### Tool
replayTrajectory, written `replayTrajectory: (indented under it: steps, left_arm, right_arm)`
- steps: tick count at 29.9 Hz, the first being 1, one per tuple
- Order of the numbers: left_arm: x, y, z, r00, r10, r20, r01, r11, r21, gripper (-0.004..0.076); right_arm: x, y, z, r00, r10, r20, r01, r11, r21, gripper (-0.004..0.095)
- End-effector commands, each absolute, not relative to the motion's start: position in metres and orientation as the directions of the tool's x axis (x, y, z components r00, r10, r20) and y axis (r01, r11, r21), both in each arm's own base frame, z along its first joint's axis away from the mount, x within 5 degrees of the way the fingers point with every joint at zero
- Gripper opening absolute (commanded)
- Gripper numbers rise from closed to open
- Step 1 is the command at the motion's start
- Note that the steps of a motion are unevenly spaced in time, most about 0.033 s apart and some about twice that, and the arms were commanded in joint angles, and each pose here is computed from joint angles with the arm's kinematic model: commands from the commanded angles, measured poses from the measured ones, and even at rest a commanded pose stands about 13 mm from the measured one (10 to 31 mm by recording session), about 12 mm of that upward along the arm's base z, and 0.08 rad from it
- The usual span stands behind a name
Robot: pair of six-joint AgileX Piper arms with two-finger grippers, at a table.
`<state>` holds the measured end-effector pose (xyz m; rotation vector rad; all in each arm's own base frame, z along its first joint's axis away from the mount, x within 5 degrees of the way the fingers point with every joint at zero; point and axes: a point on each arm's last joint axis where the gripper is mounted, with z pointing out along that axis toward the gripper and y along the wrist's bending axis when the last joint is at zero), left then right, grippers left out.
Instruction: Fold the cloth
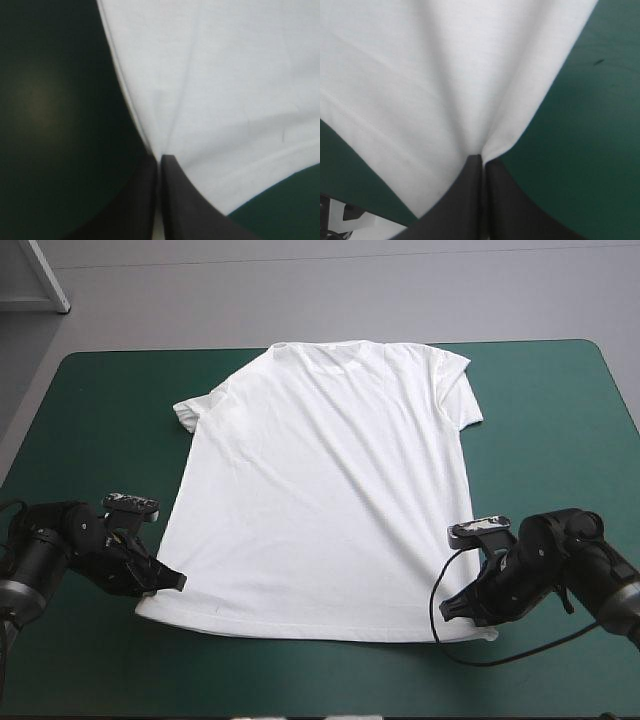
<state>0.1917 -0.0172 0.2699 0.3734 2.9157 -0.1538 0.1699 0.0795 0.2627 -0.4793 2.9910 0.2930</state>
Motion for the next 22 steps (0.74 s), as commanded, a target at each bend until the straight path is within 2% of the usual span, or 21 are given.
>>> replayTrajectory:
  steps: [1, 6, 9, 12, 13, 16, 19, 22]
  left_arm:
    - [0.185, -0.018, 0.282, -0.946, 0.231, -0.227, 0.254, 0.964, -0.080, 0.0020]
    - [0.187, -0.018, 0.284, -0.929, 0.251, -0.270, 0.279, 0.958, -0.070, 0.0050]
    - [0.187, -0.019, 0.285, -0.926, 0.252, -0.280, 0.284, 0.956, -0.077, 0.0152]
    - [0.187, -0.022, 0.285, -0.929, 0.239, -0.283, 0.279, 0.954, -0.109, 0.0300]
    - [0.187, -0.023, 0.285, -0.930, 0.236, -0.282, 0.277, 0.954, -0.116, 0.0370]
    - [0.187, -0.023, 0.285, -0.930, 0.233, -0.284, 0.275, 0.954, -0.118, 0.0493]
    - [0.192, -0.022, 0.286, -0.916, 0.225, -0.333, 0.272, 0.957, -0.100, 0.0512]
    - [0.203, -0.021, 0.291, -0.872, 0.203, -0.445, 0.257, 0.964, -0.065, 0.0512]
  right_arm:
    - [0.158, 0.077, 0.279, -0.934, -0.298, -0.200, -0.333, 0.926, 0.178, -0.0015]
    - [0.155, 0.072, 0.286, -0.912, -0.319, -0.259, -0.361, 0.923, 0.134, -0.0011]
    - [0.156, 0.072, 0.286, -0.907, -0.325, -0.266, -0.368, 0.921, 0.130, 0.0045]
    - [0.157, 0.073, 0.287, -0.895, -0.342, -0.286, -0.389, 0.912, 0.129, 0.0181]
    - [0.158, 0.074, 0.287, -0.889, -0.348, -0.299, -0.399, 0.907, 0.132, 0.0241]
    - [0.161, 0.076, 0.288, -0.877, -0.339, -0.342, -0.401, 0.907, 0.131, 0.0454]
    - [0.166, 0.077, 0.290, -0.860, -0.326, -0.393, -0.401, 0.908, 0.123, 0.0620]
    - [0.170, 0.078, 0.292, -0.848, -0.302, -0.436, -0.390, 0.912, 0.125, 0.0690]
